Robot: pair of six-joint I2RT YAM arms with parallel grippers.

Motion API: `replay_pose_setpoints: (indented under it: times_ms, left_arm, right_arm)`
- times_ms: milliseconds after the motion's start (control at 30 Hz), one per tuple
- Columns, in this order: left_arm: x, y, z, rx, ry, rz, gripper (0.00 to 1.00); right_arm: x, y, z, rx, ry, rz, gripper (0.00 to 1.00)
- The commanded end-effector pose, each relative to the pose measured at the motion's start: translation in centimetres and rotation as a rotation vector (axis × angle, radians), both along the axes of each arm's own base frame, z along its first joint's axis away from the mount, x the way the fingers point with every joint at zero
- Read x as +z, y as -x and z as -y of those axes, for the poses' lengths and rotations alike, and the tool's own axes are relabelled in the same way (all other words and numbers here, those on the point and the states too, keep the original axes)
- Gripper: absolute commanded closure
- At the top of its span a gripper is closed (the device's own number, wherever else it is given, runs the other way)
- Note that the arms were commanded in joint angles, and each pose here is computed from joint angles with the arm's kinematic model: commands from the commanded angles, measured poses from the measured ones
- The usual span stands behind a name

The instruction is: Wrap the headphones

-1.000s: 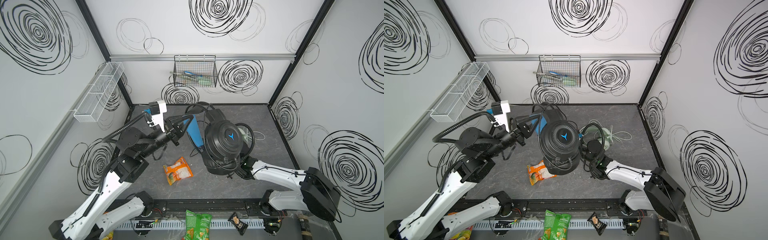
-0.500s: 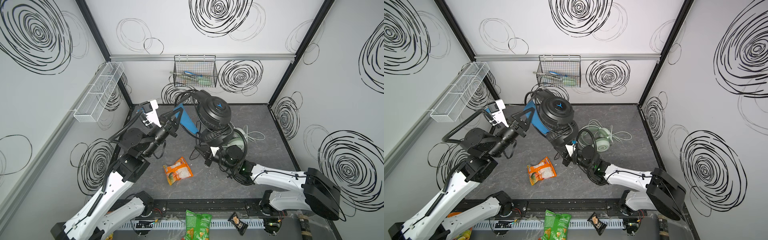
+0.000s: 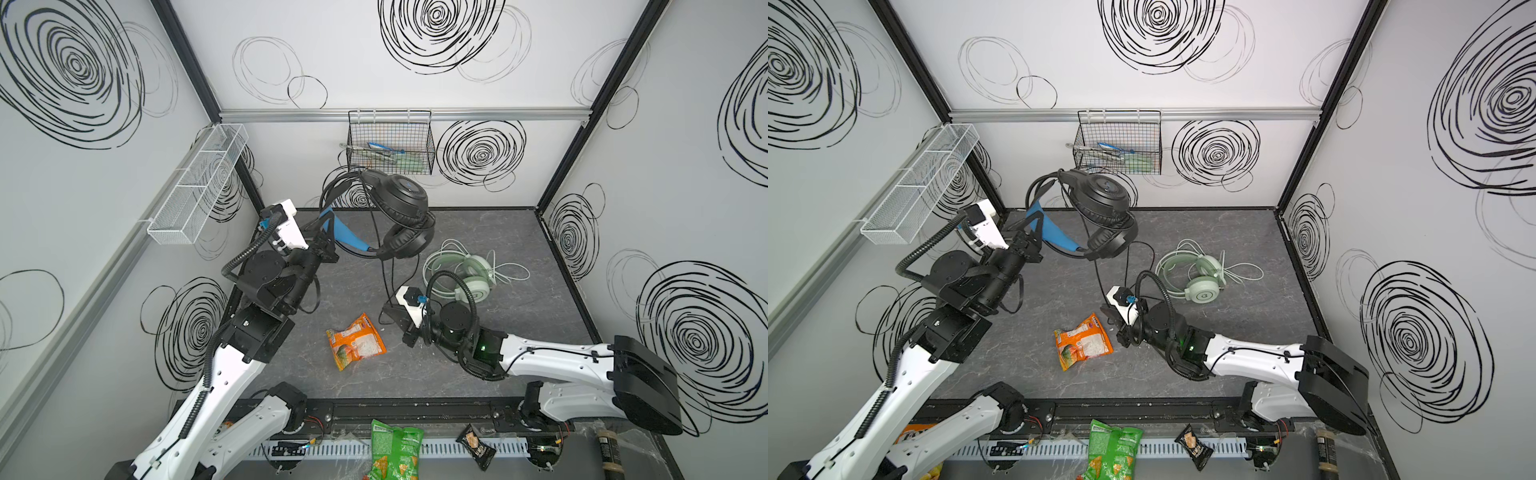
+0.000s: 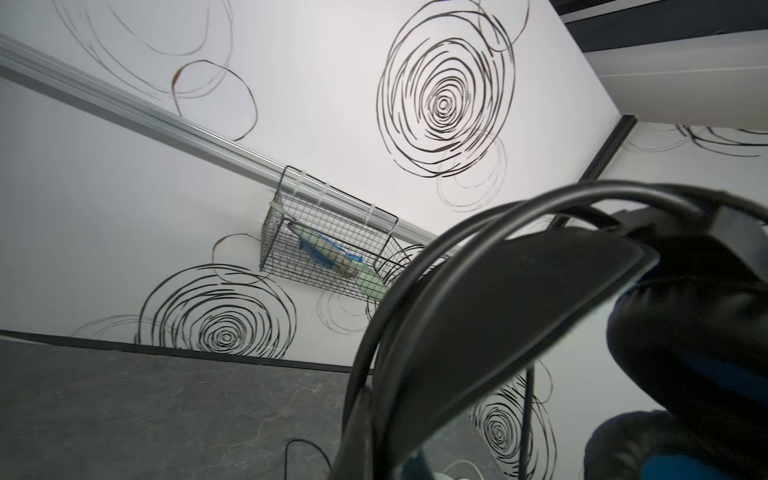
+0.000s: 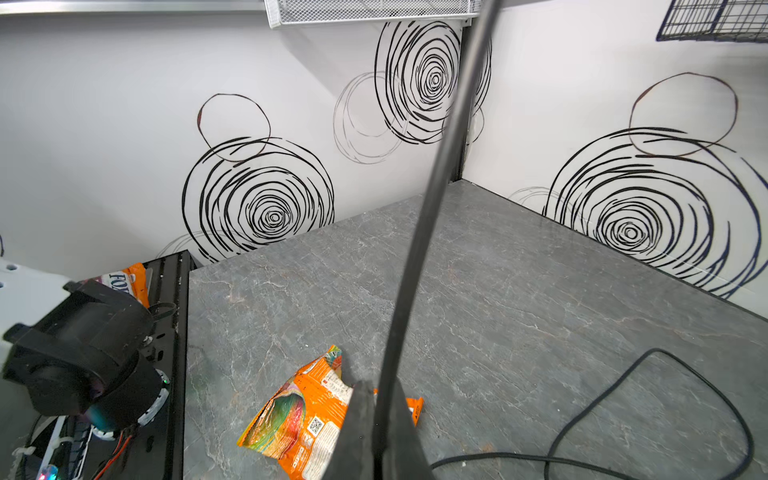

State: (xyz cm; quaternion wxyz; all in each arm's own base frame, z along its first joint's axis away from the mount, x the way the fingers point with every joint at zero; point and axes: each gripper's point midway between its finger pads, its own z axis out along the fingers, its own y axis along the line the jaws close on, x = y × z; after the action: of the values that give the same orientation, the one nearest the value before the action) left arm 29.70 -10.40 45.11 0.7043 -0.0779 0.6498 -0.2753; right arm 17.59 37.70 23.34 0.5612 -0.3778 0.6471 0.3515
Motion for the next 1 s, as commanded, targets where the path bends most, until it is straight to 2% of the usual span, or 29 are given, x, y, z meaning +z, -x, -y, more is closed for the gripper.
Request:
replay_pose_setpoints:
  times_ms: [0, 300, 600, 800, 967]
  left_arm:
    - [2.1, 0.3, -2.4, 0.114, 0.042, 0.077, 1.00]
    - [-1.2, -1.1, -4.9, 0.295, -0.052, 0.009, 1.00]
    - [-2.8, -2.7, -6.7, 0.464, -0.254, -0.029, 1.00]
    - [-3.7, -2.5, -7.1, 0.503, -0.339, -0.043, 1.00]
    - [-4.2, -2.4, -6.8, 0.527, -0.418, -0.055, 1.00]
  right_arm:
    - [0.6, 0.0, -0.3, -0.021, 0.034, 0.029, 1.00]
    - [0.6, 0.9, -1.8, -0.015, 0.095, 0.071, 1.00]
    - [0.8, 2.0, -2.8, -0.001, 0.144, 0.092, 1.00]
    - [1.4, 2.4, -2.1, 0.004, 0.104, 0.099, 1.00]
    - [1.5, 2.3, -2.4, 0.007, 0.132, 0.113, 1.00]
